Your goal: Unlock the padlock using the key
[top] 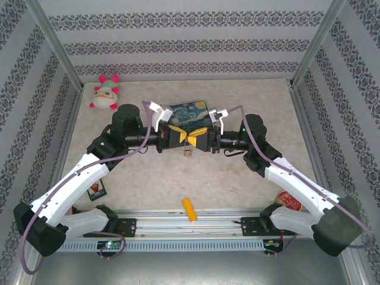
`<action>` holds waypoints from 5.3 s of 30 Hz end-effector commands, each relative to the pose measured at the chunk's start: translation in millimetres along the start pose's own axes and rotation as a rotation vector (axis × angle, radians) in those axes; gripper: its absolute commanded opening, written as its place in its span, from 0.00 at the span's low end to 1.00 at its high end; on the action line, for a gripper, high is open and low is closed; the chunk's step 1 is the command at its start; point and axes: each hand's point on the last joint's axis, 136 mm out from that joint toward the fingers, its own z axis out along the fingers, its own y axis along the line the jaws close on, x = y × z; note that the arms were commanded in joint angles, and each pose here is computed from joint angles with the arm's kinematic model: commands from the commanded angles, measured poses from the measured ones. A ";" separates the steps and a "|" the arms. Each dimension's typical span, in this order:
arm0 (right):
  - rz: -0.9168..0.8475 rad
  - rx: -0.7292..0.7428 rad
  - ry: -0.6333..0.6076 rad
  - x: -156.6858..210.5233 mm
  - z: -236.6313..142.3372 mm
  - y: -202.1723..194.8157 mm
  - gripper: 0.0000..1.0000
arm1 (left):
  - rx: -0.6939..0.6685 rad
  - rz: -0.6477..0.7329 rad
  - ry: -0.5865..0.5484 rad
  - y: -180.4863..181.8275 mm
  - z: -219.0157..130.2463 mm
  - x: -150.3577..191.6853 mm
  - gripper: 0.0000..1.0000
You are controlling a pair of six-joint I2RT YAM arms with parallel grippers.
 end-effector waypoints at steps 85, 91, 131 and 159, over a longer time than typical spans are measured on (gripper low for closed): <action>0.440 0.919 0.160 130.6 -98.7 -147.7 0.00 | -0.932 -0.343 0.004 167.4 16.7 151.9 0.99; 0.487 0.972 0.217 145.7 -101.1 -163.8 0.00 | -0.972 -0.371 0.034 189.7 42.1 172.5 1.00; 0.547 0.962 0.198 152.7 -104.1 -189.3 0.00 | -1.144 -0.268 0.187 248.0 112.3 192.6 0.53; 0.552 0.930 0.168 152.2 -99.3 -192.2 0.00 | -1.196 -0.243 0.228 252.3 104.9 202.0 0.51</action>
